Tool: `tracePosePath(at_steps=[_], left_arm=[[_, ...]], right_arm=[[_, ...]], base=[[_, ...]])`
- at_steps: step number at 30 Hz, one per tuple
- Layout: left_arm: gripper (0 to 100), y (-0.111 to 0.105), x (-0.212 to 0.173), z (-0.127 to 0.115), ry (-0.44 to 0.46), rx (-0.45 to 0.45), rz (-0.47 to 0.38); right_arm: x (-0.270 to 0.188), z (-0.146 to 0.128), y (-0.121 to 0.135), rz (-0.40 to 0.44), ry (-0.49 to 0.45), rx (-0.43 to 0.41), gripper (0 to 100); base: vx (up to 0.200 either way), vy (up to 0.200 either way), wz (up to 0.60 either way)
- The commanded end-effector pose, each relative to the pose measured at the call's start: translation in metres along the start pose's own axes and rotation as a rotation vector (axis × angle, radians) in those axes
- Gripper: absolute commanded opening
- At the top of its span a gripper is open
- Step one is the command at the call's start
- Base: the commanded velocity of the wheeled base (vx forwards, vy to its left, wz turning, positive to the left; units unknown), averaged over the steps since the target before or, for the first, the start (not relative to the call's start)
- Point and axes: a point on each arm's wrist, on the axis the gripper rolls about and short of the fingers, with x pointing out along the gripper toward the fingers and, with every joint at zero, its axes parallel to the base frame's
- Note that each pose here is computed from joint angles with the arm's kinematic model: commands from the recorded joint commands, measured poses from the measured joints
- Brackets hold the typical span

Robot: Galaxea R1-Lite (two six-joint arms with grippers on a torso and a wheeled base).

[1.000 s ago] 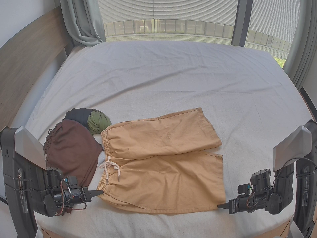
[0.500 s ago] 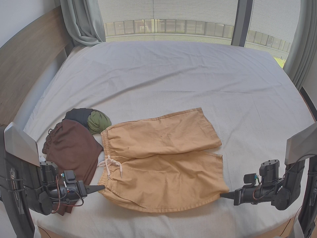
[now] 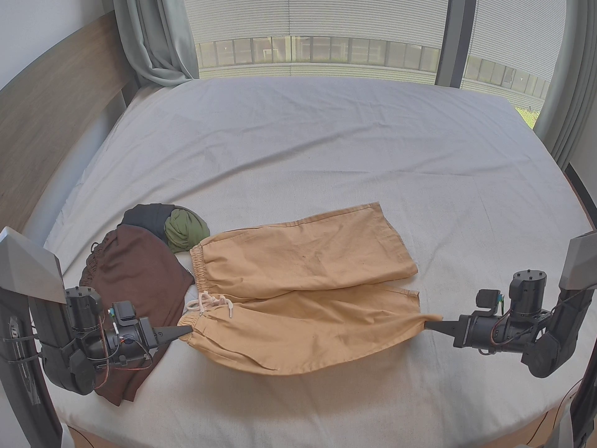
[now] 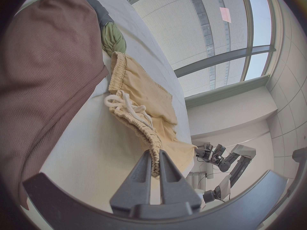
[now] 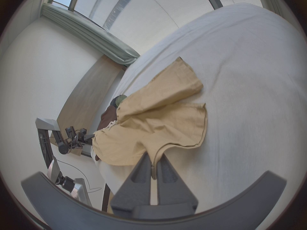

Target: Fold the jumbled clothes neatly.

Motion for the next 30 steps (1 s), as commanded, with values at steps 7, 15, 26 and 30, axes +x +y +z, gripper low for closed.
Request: tracePosePath(at_steps=[7, 15, 26, 30], left_arm=[[0, 0.002, 0.003, 0.008, -0.023, -0.003, -0.006], [0, 0.008, 0.002, 0.013, -0.042, -0.012, 0.002], [0, 0.006, 0.001, 0.013, -0.044, -0.009, -0.001], [0, 0.005, 0.0, 0.015, -0.05, -0.004, -0.004]], right_arm=[[-0.008, 0.011, 0.008, 0.025, -0.048, -0.033, 0], [-0.015, 0.018, 0.018, 0.044, -0.078, -0.055, 0], [-0.019, 0.023, 0.025, 0.059, -0.103, -0.072, 0], [-0.021, 0.025, 0.027, 0.065, -0.114, -0.081, 0]], base=[[0.0, 0.0, 0.0], [0.0, 0.0, 0.0], [0.0, 0.0, 0.0], [0.0, 0.0, 0.0]])
